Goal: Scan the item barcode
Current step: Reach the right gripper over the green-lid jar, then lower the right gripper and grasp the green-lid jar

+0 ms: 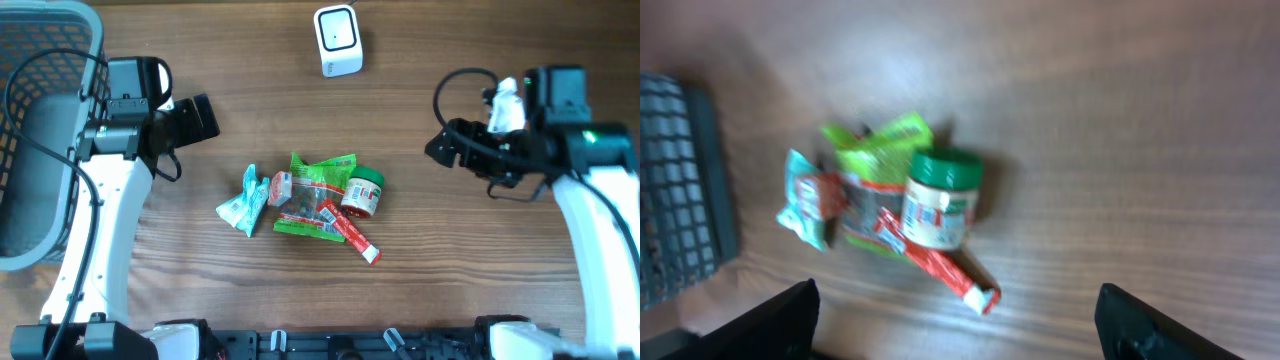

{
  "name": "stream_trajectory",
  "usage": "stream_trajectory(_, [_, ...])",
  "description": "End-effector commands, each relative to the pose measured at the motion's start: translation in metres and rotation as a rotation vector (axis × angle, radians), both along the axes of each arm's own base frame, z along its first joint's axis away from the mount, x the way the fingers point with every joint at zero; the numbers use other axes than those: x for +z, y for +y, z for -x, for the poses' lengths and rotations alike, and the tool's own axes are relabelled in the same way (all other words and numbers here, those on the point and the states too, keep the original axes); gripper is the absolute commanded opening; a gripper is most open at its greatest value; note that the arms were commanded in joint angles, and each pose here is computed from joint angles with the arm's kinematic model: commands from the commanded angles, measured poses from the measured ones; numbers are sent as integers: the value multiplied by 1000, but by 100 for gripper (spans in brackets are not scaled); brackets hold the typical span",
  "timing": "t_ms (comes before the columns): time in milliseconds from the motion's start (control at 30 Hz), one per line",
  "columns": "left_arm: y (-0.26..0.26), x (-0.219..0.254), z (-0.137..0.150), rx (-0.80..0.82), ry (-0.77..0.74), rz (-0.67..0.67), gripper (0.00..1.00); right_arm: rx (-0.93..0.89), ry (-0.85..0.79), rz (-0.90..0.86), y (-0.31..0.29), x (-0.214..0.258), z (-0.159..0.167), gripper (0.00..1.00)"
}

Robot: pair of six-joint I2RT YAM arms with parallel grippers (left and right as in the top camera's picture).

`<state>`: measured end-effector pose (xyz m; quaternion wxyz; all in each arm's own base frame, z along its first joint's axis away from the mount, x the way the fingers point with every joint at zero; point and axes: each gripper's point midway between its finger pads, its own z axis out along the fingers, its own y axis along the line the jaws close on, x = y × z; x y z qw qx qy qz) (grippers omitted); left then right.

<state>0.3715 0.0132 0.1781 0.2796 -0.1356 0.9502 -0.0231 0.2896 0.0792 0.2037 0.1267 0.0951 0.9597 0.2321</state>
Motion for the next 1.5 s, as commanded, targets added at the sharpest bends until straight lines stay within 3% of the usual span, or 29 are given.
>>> stream_trajectory(0, [3, 10, -4, -8, -28, -16, 100, 34, 183, -16, 24, -43, 1, 84])
stream_trajectory(133, [3, 10, -4, -8, -27, -16, 100, 52, 281, 27, 55, -81, -6, 83])
stream_trajectory(567, [3, 10, -4, -8, -27, -16, 100, 18, 229, 261, 104, -143, -26, 83])
stream_trajectory(833, [3, 10, -4, -8, -28, -16, 100, -11, 319, 297, 120, -165, -6, 80])
stream_trajectory(900, [3, 10, -4, -8, -27, -16, 100, 10, 322, 324, 124, -170, -1, 72])
stream_trajectory(1067, [3, 10, -4, -8, -27, -16, 100, 13, 343, 444, 106, -176, 9, 69])
stream_trajectory(1467, [3, 10, -4, -8, -27, -16, 100, 311, 258, 565, 83, -176, 0, 67])
